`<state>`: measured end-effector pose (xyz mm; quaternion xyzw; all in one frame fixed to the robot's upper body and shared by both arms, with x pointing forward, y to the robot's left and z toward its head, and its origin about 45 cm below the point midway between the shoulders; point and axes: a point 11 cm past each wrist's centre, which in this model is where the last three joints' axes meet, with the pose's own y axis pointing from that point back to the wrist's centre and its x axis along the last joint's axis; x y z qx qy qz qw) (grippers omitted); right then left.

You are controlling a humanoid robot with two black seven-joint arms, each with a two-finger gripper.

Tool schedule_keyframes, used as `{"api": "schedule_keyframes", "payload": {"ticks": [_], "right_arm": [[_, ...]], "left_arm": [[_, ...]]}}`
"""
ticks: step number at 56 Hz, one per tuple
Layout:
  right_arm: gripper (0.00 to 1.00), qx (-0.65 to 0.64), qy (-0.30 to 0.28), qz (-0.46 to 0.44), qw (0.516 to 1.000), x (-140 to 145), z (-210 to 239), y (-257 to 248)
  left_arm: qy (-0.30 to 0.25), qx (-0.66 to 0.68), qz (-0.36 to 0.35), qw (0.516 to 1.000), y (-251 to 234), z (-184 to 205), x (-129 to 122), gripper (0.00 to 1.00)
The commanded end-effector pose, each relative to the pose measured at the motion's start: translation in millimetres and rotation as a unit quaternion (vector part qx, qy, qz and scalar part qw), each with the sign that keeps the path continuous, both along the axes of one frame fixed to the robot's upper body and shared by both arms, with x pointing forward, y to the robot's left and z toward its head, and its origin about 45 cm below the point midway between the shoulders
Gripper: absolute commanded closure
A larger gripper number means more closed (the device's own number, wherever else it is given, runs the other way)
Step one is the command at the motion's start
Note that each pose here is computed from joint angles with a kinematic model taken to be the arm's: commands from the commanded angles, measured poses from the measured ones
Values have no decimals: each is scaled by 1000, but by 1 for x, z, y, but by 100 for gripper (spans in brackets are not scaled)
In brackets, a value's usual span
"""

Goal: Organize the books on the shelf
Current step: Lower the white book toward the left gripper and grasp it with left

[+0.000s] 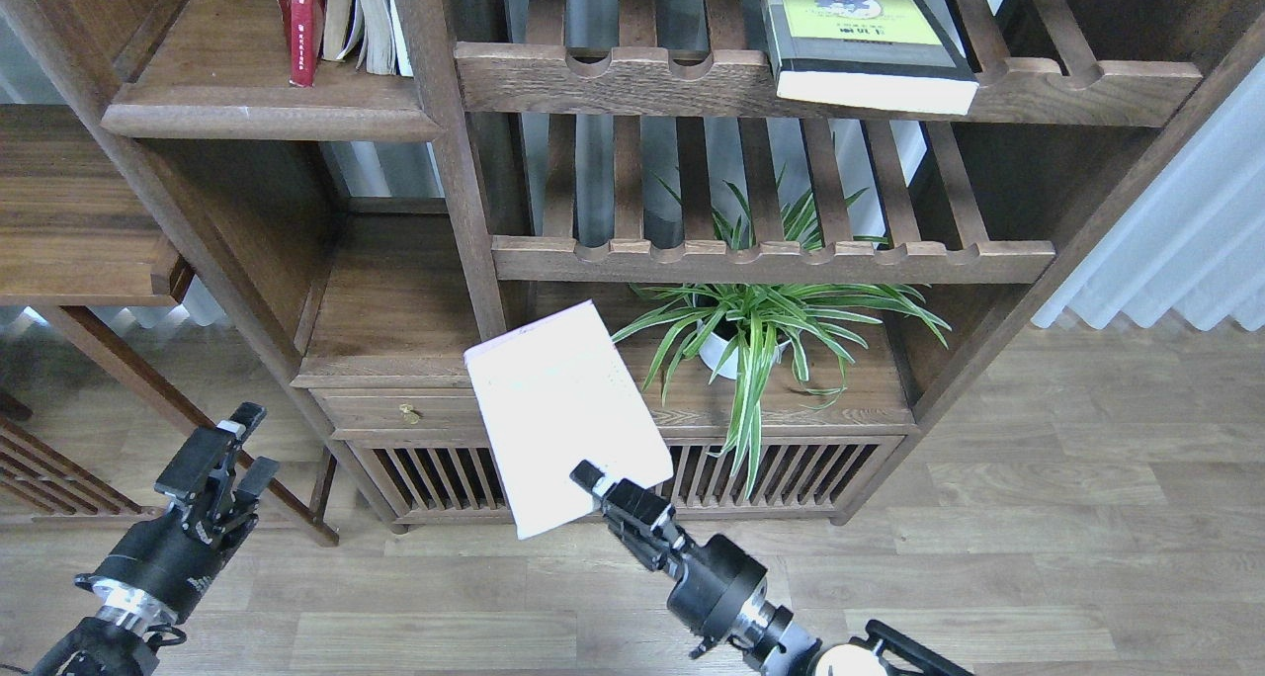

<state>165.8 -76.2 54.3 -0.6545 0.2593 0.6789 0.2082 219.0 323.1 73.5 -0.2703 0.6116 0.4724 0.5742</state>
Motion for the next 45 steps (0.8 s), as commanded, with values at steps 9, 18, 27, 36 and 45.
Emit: {"api": "schedule_keyframes", "payload": {"ticks": [9,18,27,36,45], "right_arm": [[98,-3,2,37,999,-20,-3,15],[98,-11,7,46,999,-33,-8,16],[98,-17,7,56,998,-41,-10,17],[98,-17,9,66,998,-47,-11,21],[98,-17,12,65,998,-49,-12,21]], "left_arm": [[32,-3,-43,999,-27,-16,-16,3],[33,-7,-63,997,-41,-18,-14,7],[45,-16,-94,994,-62,-24,-22,11],[61,-27,-113,991,-80,-32,-34,30],[58,-34,-115,991,-87,-32,-32,47]]}}
